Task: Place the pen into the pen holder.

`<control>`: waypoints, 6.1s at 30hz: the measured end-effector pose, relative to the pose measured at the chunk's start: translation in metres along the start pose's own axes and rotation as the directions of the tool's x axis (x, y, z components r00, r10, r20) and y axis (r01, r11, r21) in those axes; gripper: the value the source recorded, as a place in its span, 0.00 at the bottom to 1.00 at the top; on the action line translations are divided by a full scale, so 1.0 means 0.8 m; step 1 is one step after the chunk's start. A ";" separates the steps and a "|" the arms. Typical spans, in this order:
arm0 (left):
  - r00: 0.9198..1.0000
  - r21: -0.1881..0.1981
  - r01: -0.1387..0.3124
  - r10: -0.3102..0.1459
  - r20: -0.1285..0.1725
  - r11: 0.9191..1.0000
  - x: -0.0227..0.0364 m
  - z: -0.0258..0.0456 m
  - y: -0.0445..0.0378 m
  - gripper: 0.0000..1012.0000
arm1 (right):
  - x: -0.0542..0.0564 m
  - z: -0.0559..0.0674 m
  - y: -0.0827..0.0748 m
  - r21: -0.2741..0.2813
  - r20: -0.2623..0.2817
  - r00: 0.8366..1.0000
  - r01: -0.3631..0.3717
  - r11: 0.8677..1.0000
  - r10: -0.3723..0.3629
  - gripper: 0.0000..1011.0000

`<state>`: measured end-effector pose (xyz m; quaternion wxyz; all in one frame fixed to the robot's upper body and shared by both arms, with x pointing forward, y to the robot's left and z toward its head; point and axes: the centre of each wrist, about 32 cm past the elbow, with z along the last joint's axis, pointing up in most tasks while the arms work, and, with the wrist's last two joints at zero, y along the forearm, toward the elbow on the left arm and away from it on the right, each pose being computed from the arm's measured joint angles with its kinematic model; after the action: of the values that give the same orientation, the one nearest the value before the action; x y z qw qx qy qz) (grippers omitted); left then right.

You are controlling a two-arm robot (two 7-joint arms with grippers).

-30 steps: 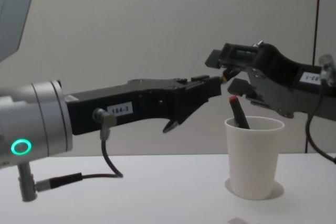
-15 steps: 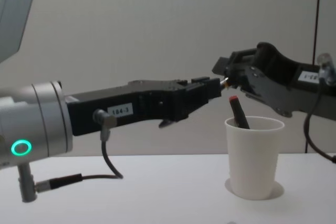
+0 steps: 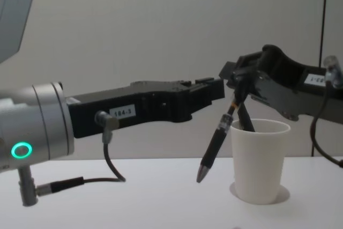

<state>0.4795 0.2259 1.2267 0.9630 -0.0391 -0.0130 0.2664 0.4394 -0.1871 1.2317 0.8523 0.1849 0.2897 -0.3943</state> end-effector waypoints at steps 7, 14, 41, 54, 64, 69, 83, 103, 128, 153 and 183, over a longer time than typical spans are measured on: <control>1.000 0.000 0.000 0.000 0.000 1.000 0.0000 0.0000 0.000 0.12 | 0.000 0.000 0.000 0.000 0.000 1.000 0.000 1.000 0.000 0.13; 1.000 0.000 0.000 0.000 0.000 1.000 0.0000 0.0000 0.000 0.12 | 0.000 0.000 0.000 0.000 0.000 1.000 0.000 1.000 0.000 0.13; 1.000 0.000 0.000 0.000 0.000 1.000 0.0000 0.0000 0.000 0.85 | 0.000 0.000 0.000 0.002 0.003 1.000 0.000 1.000 0.000 0.13; 1.000 0.000 0.000 0.000 0.000 1.000 0.0000 0.0000 0.000 0.99 | 0.006 0.012 -0.001 0.069 0.122 0.992 0.026 0.997 -0.034 0.13; 1.000 0.000 0.000 0.000 0.000 1.000 0.0000 0.0000 0.000 0.99 | 0.013 0.027 -0.001 0.152 0.273 0.959 0.037 0.988 -0.078 0.13; 1.000 0.000 0.000 0.000 0.000 1.000 0.0000 0.0000 0.000 0.99 | 0.017 0.036 0.001 0.201 0.362 0.927 0.029 0.979 -0.102 0.13; 1.000 0.000 0.000 0.000 0.000 1.000 0.0000 0.0000 0.000 0.99 | 0.027 0.061 0.013 0.309 0.582 0.793 -0.012 0.951 -0.179 0.13; 1.000 0.000 0.000 0.000 0.000 1.000 0.0000 0.0000 0.000 0.99 | 0.055 0.080 0.048 0.360 0.761 0.583 -0.018 0.933 -0.283 0.13; 1.000 0.000 0.000 0.000 0.000 1.000 0.0000 0.0000 0.000 0.99 | 0.088 0.040 0.075 0.217 0.753 0.626 0.057 0.974 -0.204 0.13; 1.000 0.000 0.000 0.000 0.000 1.000 0.0000 0.0000 0.000 0.99 | 0.097 0.021 0.084 0.171 0.734 0.652 0.092 0.981 -0.189 0.74; 1.000 0.006 -0.026 0.026 0.010 1.000 -0.0001 -0.0011 -0.002 0.99 | 0.088 0.039 0.052 0.225 0.690 0.683 0.111 0.968 -0.238 0.99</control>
<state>0.4801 0.2248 1.2259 0.9595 -0.0350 -0.0165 0.2790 0.5192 -0.2183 1.2138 0.8377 0.0592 -0.0797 -0.5370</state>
